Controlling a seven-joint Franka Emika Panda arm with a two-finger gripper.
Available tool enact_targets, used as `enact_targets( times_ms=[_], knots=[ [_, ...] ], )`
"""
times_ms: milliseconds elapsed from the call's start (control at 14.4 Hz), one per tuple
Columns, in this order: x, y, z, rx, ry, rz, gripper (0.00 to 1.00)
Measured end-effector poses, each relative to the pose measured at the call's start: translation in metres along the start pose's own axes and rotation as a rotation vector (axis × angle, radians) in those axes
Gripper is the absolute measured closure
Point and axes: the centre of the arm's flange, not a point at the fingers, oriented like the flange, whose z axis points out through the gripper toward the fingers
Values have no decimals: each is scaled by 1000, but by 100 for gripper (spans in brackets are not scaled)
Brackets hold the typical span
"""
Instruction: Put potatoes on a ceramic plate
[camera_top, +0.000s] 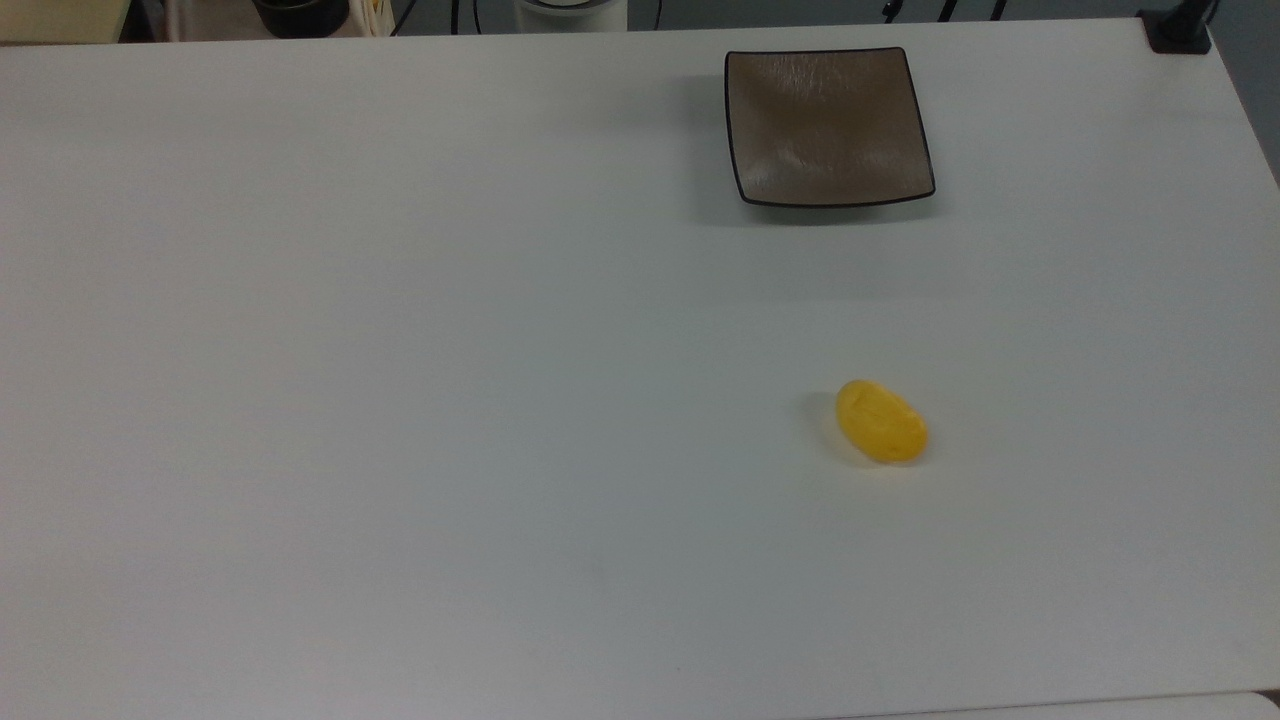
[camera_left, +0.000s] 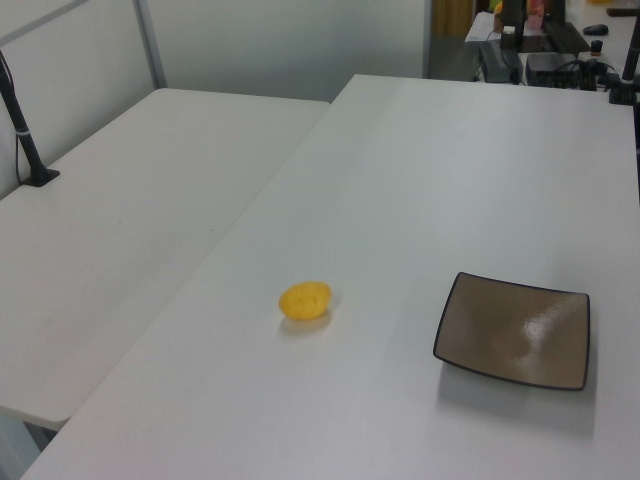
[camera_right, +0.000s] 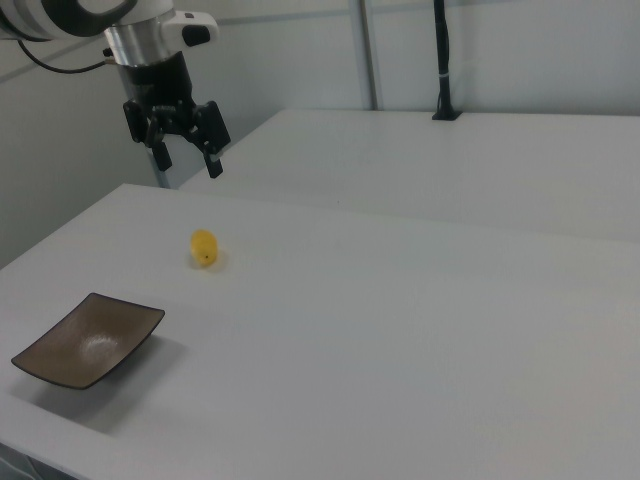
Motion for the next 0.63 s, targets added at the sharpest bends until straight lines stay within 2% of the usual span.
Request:
enact_targets(
  times_ms=[627],
  knots=[
    [0, -5, 15, 2, -33, -12, 0]
  ],
)
